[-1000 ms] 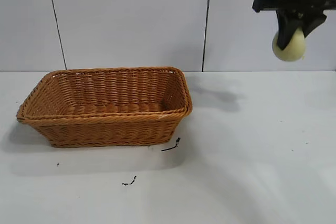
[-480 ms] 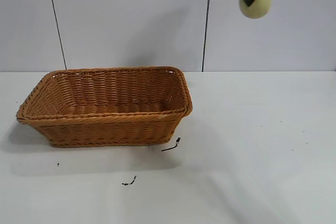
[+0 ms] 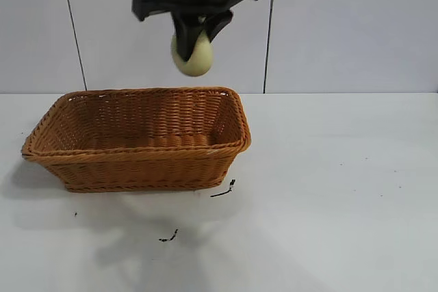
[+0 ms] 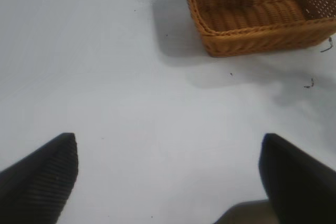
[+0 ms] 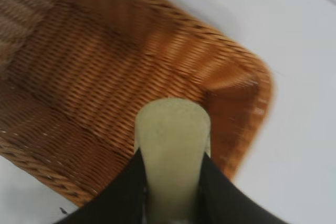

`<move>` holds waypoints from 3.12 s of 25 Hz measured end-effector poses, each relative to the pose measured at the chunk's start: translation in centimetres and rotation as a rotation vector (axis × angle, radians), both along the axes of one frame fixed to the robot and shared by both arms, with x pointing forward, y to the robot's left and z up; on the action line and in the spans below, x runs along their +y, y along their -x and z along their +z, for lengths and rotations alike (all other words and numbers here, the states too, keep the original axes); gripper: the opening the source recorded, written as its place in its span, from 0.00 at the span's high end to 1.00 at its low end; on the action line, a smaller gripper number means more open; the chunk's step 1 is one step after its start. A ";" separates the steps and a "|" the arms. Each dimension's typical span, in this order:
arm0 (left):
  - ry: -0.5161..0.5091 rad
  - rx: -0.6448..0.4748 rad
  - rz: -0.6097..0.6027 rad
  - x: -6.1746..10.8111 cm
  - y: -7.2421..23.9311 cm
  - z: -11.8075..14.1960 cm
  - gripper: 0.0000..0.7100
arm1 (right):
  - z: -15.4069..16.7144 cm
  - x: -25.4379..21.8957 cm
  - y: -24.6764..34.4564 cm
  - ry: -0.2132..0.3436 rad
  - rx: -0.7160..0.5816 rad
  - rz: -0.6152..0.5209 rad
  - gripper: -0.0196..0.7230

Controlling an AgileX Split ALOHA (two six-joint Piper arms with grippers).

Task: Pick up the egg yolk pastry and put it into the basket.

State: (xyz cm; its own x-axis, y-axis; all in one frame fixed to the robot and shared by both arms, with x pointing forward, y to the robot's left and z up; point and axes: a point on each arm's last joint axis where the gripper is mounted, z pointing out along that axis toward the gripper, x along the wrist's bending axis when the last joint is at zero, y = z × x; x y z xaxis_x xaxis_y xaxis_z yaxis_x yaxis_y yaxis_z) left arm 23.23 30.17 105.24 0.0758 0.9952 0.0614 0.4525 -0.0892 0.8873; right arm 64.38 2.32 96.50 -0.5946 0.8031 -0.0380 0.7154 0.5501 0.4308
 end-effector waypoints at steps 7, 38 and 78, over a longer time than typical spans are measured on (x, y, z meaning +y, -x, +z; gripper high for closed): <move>0.000 0.000 0.000 0.0 0.0 0.0 0.02 | -2.5 0.5 -0.6 -0.001 -0.002 0.004 0.53; 0.000 0.000 0.000 0.0 0.0 0.0 0.02 | 8.9 -26.0 -11.2 -0.010 -0.104 -0.559 0.04; 0.000 0.000 0.000 0.0 0.0 0.0 0.02 | 12.6 -32.2 33.8 -0.098 -0.230 -0.618 0.04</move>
State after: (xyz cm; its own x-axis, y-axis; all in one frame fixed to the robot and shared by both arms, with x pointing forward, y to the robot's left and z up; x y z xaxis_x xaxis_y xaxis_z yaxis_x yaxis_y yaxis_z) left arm 23.23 30.17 105.24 0.0758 0.9952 0.0614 0.4525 -0.0892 0.8873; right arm 30.62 -29.89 109.08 -0.0088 0.9998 -0.0183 0.7703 0.0185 0.6375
